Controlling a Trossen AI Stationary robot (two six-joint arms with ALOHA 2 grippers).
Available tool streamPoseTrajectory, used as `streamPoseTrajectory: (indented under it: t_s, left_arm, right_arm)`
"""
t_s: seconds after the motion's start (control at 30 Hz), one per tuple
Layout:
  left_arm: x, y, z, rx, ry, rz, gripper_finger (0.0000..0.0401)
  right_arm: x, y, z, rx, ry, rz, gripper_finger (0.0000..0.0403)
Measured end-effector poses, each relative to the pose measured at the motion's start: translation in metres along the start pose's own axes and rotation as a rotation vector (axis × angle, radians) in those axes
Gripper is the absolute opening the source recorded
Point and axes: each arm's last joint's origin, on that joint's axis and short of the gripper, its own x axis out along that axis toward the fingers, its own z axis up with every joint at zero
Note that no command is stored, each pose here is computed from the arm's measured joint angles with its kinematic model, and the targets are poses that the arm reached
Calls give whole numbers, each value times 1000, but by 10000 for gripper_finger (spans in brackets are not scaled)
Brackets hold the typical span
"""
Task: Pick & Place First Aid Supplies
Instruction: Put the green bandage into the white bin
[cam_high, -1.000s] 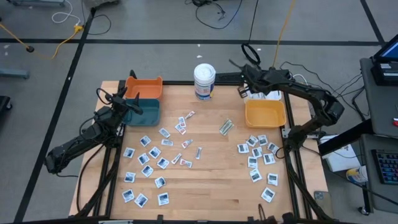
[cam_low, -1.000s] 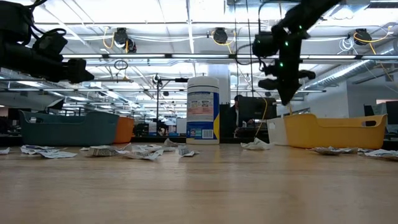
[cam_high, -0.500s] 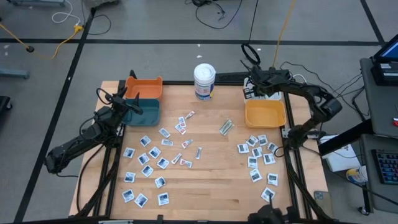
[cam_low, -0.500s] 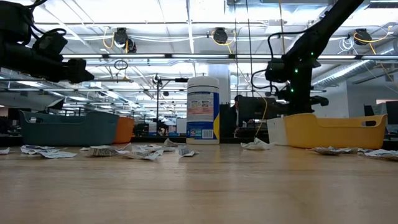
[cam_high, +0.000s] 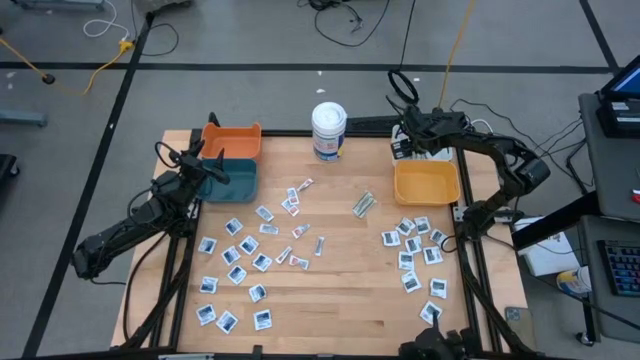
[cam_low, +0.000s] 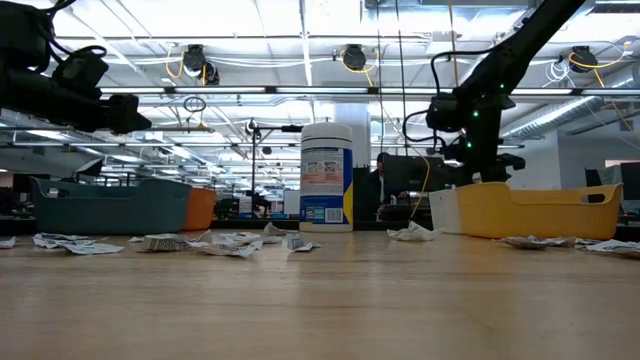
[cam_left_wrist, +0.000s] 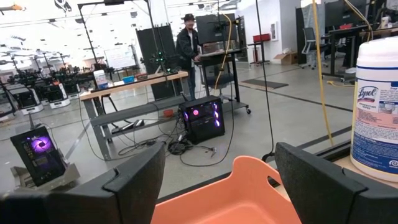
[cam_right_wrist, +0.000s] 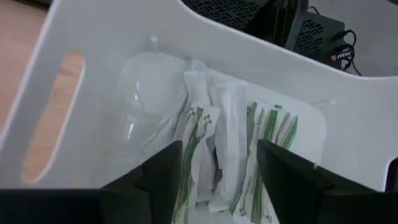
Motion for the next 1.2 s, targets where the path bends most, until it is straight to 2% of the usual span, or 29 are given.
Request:
streamPoseTrajectory:
  t_s: [0.23,0.63,0.9,1.2]
  left_arm:
    - [0,0,0,0,0,0,308]
    - [0,0,0,0,0,0,308]
    - [0,0,0,0,0,0,308]
    - [0,0,0,0,0,0,308]
  right_arm:
    - [0,1,5,8,-50,15,248]
    - [0,3,8,4,-84,26,244]
    - [-1,4,13,-63,-130,36,240]
    - [-3,4,15,-70,-148,42,238]
